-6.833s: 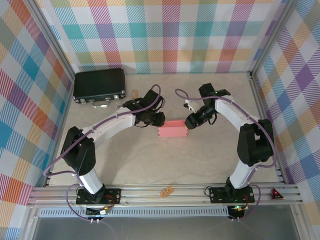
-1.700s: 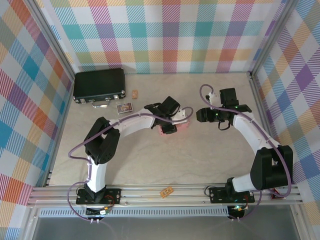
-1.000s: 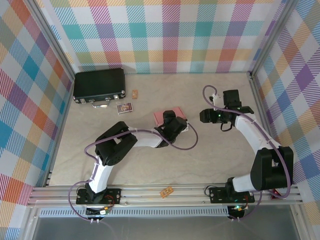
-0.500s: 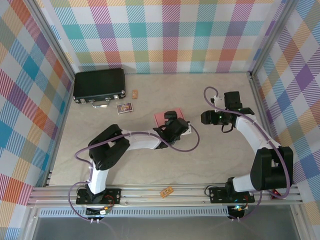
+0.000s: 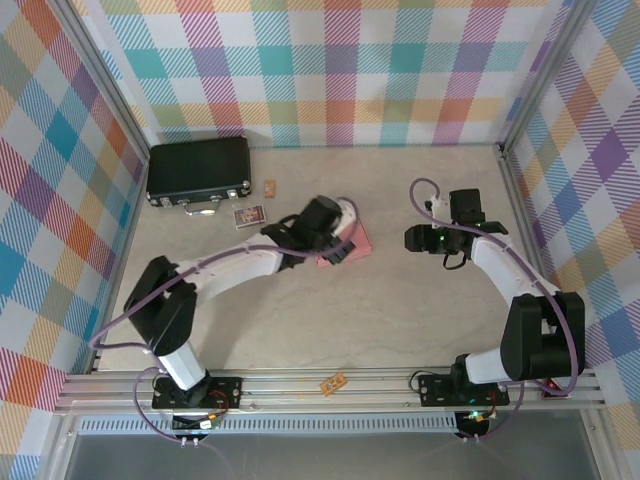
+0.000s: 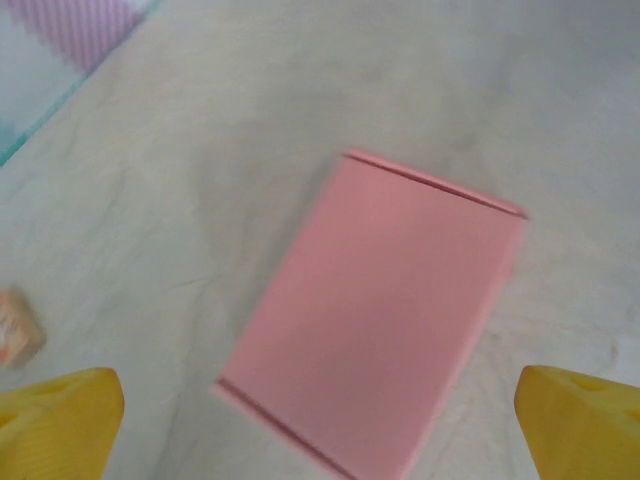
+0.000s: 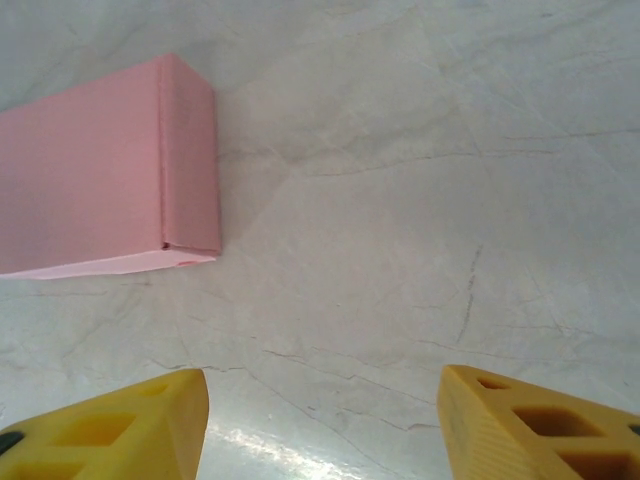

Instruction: Fold the paper box

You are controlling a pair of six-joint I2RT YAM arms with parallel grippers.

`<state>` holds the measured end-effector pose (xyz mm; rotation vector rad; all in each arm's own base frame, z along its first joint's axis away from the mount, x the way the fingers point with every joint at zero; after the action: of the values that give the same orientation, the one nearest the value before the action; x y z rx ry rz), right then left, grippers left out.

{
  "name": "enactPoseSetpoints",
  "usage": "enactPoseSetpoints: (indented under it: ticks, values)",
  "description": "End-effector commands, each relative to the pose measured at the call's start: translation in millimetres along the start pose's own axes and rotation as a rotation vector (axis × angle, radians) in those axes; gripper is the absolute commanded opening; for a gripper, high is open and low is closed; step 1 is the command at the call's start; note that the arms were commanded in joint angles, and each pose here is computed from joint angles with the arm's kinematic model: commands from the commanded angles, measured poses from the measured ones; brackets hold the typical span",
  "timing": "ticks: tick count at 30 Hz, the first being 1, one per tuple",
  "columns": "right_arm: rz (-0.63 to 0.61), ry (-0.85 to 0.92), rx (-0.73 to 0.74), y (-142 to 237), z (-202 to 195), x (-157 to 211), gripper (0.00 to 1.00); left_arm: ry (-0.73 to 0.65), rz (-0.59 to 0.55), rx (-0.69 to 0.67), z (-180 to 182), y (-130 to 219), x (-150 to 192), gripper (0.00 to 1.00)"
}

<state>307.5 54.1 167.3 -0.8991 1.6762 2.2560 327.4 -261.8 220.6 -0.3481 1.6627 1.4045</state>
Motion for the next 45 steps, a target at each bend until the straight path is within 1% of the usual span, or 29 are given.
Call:
enactPoseSetpoints:
  ticks: [1, 2, 6, 8, 12, 16, 19, 23, 26, 28, 31, 33, 35, 38, 40, 43, 45]
  values:
    - [-0.057, -0.047, 0.124, 1.9, -15.6, -2.5, 0.64, 0.35, 0.017, -0.075, 44.2, 15.3, 12.2, 1.0]
    - [-0.059, -0.064, 0.158, 0.0, -19.8, 0.1, 0.64, 0.415, 0.006, -0.118, 60.9, 19.8, 15.7, 1.0]
    - [-0.075, -0.126, 0.286, -1.8, -36.8, 7.8, 0.66, 0.583, -0.046, -0.289, 114.3, 41.6, 31.6, 1.0]
    - [-0.091, -0.166, 0.343, -1.2, -44.8, 11.5, 0.67, 0.663, -0.027, -0.372, 140.2, 52.4, 49.2, 1.0]
    - [-0.137, -0.233, 0.421, 2.1, -58.2, 19.8, 0.69, 0.788, -0.001, -0.489, 182.9, 69.0, 76.6, 1.0]
    - [-0.195, -0.315, 0.449, 8.4, -71.4, 29.4, 0.72, 0.872, 0.049, -0.603, 214.9, 78.0, 104.9, 1.0]
    - [-0.229, -0.384, 0.473, 13.9, -84.0, 37.8, 0.73, 0.91, 0.081, -0.682, 234.6, 79.1, 123.3, 1.0]
    - [-0.3, -0.402, 0.471, 16.9, -93.2, 44.8, 0.75, 0.887, 0.091, -0.746, 251.0, 75.2, 138.9, 1.0]
    - [-0.33, -0.376, 0.445, 14.7, -94.3, 43.8, 0.76, 0.828, 0.043, -0.722, 255.2, 64.8, 143.7, 1.0]
    - [-0.34, -0.35, 0.417, 11.5, -93.3, 40.8, 0.76, 0.765, 0.031, -0.657, 252.1, 56.0, 147.6, 1.0]
    - [-0.409, -0.276, 0.356, 8.3, -88.5, 33.2, 0.76, 0.69, -0.021, -0.556, 245.9, 44.6, 150.6, 1.0]
    - [-0.466, -0.189, 0.282, 7.4, -80.9, 25.5, 0.76, 0.665, -0.06, -0.501, 243.1, 40.3, 150.8, 1.0]
    - [-0.501, -0.142, 0.232, 6.6, -76.6, 19.9, 0.76, 0.64, -0.116, -0.443, 239.4, 36.6, 150.0, 1.0]
    - [-0.549, -0.084, 0.206, 5.4, -74.4, 14.0, 0.76, 0.606, -0.191, -0.36, 232.4, 32.3, 147.7, 1.0]
    - [-0.578, -0.049, 0.194, 3.5, -73.4, 12.1, 0.76, 0.588, -0.222, -0.313, 228.1, 30.2, 146.5, 1.0]
    - [-0.598, -0.006, 0.162, -2.0, -71.9, 9.4, 0.76, 0.564, -0.284, -0.291, 224.9, 30.5, 148.5, 1.0]
    - [-0.591, 0.012, 0.138, -7.1, -71.1, 10.0, 0.76, 0.566, -0.29, -0.274, 223.1, 29.0, 150.6, 1.0]
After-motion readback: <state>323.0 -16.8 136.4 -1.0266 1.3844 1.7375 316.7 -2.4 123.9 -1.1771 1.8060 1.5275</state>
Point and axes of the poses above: each hand's point on the last joint's axis, 136 mm out from that joint toward the fingers, its own y axis back along the fingers, its own z axis along the line the jaws close on, x = y × z, the point moved 7 cm from there along y, back along the fingers, and after that the axes turned 13 degrees about y, right-handed, at the moved point
